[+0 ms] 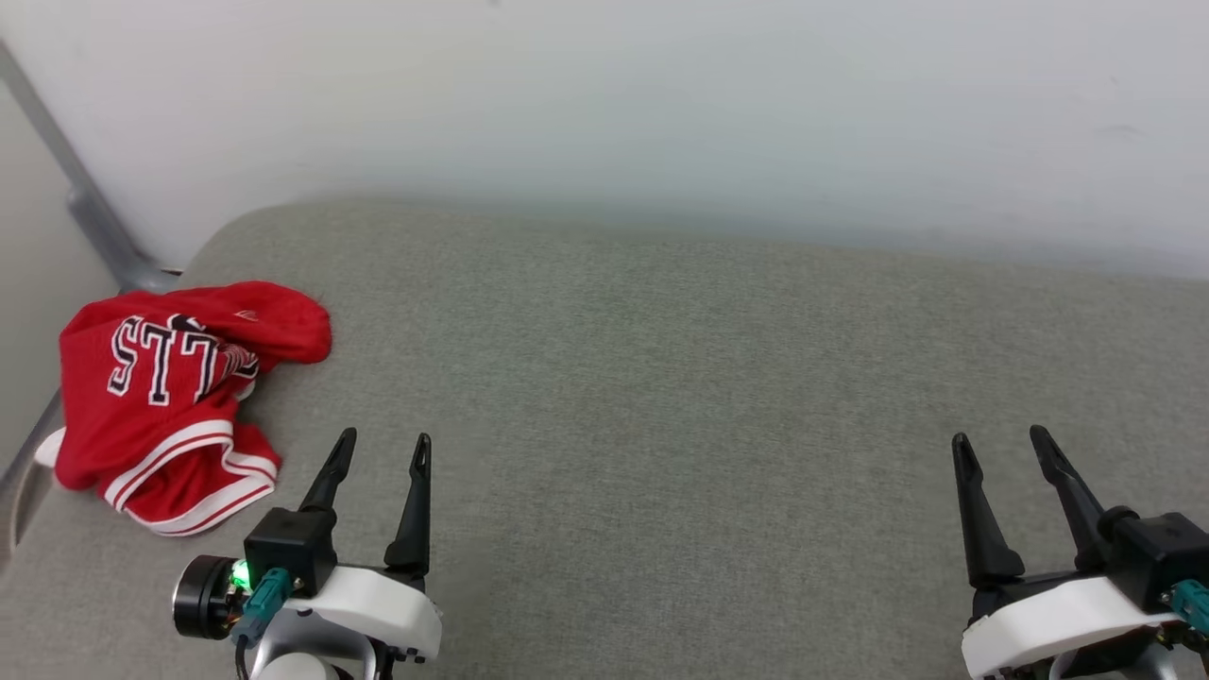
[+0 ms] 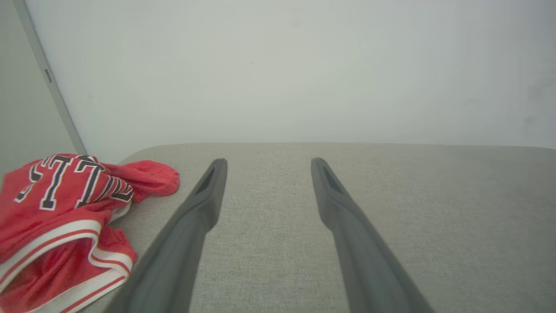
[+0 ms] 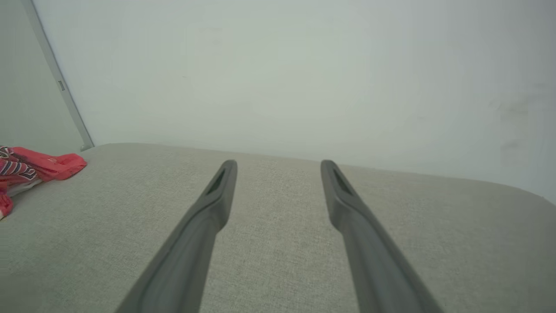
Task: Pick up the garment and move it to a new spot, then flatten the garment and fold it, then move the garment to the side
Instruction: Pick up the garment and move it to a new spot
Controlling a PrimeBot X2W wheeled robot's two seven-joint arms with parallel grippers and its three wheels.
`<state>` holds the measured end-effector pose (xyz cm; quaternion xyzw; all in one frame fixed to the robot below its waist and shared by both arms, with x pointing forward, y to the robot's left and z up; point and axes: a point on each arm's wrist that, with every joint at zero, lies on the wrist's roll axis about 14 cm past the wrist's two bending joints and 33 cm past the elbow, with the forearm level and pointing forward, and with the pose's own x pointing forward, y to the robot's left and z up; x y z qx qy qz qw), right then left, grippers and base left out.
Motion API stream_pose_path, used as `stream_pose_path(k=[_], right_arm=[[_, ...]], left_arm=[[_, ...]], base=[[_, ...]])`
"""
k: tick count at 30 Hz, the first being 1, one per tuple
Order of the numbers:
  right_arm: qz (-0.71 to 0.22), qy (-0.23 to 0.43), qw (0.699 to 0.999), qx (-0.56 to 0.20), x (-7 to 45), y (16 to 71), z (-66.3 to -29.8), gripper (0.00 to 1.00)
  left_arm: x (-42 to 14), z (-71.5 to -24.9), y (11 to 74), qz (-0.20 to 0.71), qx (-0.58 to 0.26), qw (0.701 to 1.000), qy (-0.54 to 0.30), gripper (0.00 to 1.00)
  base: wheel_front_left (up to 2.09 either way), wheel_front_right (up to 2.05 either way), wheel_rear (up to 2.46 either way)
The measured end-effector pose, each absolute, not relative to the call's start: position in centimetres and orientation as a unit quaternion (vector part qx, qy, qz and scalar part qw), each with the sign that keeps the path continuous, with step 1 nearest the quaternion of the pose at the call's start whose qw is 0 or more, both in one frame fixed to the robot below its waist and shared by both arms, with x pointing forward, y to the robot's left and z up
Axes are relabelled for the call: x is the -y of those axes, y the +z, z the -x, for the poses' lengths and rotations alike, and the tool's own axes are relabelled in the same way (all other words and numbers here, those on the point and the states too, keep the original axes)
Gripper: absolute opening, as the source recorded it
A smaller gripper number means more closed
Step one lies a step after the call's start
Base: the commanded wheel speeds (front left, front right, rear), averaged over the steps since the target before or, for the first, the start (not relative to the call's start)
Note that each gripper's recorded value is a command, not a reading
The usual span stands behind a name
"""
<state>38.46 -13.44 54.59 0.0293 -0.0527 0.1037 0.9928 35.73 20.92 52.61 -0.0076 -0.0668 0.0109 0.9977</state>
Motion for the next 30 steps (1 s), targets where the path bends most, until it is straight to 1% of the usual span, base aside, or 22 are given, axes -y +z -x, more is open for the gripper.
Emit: stream_pose_path(k=[11, 12, 19, 22, 30], right_arm=[[-0.032, 0.191, 0.979, 0.06, 7.2, 55.2, -40.1, 1.0], [-0.033, 0.213, 0.974, 0.064, 5.5, 55.4, -40.3, 1.0], [-0.036, 0.259, 0.963, 0.068, 2.1, 55.7, -40.7, 1.0], [-0.034, 0.274, 0.959, 0.068, 1.0, 55.7, -40.6, 1.0], [-0.036, 0.287, 0.955, 0.069, -0.1, 55.8, -40.7, 1.0]], left_arm=[[-26.7, -32.3, 52.7, 0.003, 0.068, 0.992, 0.104, 1.0], [-27.9, -31.2, 52.7, 0.001, 0.069, 0.99, 0.125, 1.0], [-30.3, -29.0, 53.1, -0.004, 0.073, 0.983, 0.168, 1.0], [-30.8, -28.4, 53.3, -0.006, 0.076, 0.981, 0.177, 1.0], [-31.5, -27.5, 53.5, -0.008, 0.078, 0.979, 0.189, 1.0]], base=[[0.0, 0.0, 0.0], [0.0, 0.0, 0.0], [0.0, 0.0, 0.0], [0.0, 0.0, 0.0], [0.0, 0.0, 0.0]])
